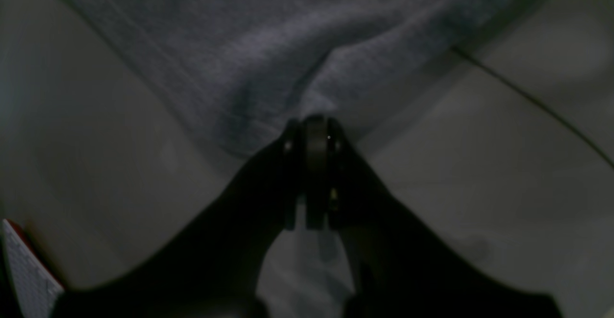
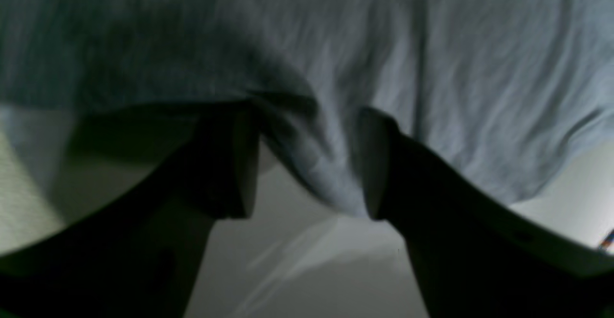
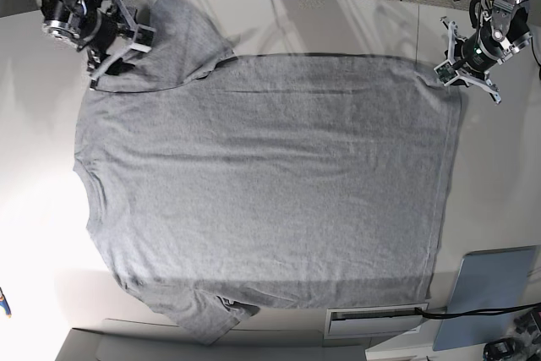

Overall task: Fold the T-shirt properly
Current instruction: 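Move both grippers down to the shirt's shoulder corners and grasp them, then lift the shoulder edge with both grippers and fold it over the body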

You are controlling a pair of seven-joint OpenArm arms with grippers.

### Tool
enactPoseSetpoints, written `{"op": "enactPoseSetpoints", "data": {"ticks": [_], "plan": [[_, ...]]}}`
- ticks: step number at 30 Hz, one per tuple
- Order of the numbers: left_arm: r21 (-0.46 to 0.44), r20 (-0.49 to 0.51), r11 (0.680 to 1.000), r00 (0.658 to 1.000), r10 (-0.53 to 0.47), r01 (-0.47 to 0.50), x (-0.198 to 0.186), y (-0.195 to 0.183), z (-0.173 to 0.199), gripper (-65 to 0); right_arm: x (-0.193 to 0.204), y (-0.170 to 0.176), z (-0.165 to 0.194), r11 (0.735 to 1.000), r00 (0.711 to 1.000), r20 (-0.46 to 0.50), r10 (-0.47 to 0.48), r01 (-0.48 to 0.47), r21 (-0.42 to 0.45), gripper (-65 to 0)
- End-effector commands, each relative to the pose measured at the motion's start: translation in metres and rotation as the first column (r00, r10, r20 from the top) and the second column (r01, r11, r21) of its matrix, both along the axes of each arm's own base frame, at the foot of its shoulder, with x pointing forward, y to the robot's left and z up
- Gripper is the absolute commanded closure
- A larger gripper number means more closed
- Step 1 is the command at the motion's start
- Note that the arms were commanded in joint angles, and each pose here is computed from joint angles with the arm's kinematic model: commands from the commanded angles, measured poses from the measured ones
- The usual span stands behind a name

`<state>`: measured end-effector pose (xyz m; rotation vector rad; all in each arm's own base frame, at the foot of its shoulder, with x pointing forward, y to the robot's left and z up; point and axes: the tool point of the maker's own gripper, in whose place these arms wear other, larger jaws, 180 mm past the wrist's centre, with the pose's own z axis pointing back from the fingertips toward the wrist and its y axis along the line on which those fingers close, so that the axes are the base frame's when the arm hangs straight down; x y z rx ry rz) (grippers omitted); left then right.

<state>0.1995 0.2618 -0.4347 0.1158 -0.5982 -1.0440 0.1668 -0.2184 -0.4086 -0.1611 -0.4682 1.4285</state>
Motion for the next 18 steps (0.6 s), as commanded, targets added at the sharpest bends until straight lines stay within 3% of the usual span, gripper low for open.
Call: {"op": "enactPoseSetpoints", "data": {"ticks": [1,11,15,18], "plan": [[0.047,-0.068,0.999,0.998,-0.011,0.014,-0.014,0.007,-0.009,0.0,0.001,-0.003,-0.001,0.999,1.000,-0.004,0.015,-0.015,-0.031,-32.4],[0.045,-0.068,0.999,0.998,-0.011,0.015,-0.014,0.007,-0.009,0.0,0.020,-0.012,-0.023,0.993,1.000,-0.002,0.023,-0.023,-0.114,-31.4],[0.042,-0.071,0.999,0.997,-0.015,0.018,-0.015,0.006,-0.010,0.0,0.025,-0.014,-0.021,0.992,1.000,0.008,0.017,-0.016,-0.127,-18.5],[0.042,-0.073,0.999,0.997,-0.016,0.019,-0.015,0.006,-0.010,0.0,0.026,-0.022,-0.020,0.987,1.000,0.009,-0.001,0.002,-0.163,-0.6]]}}
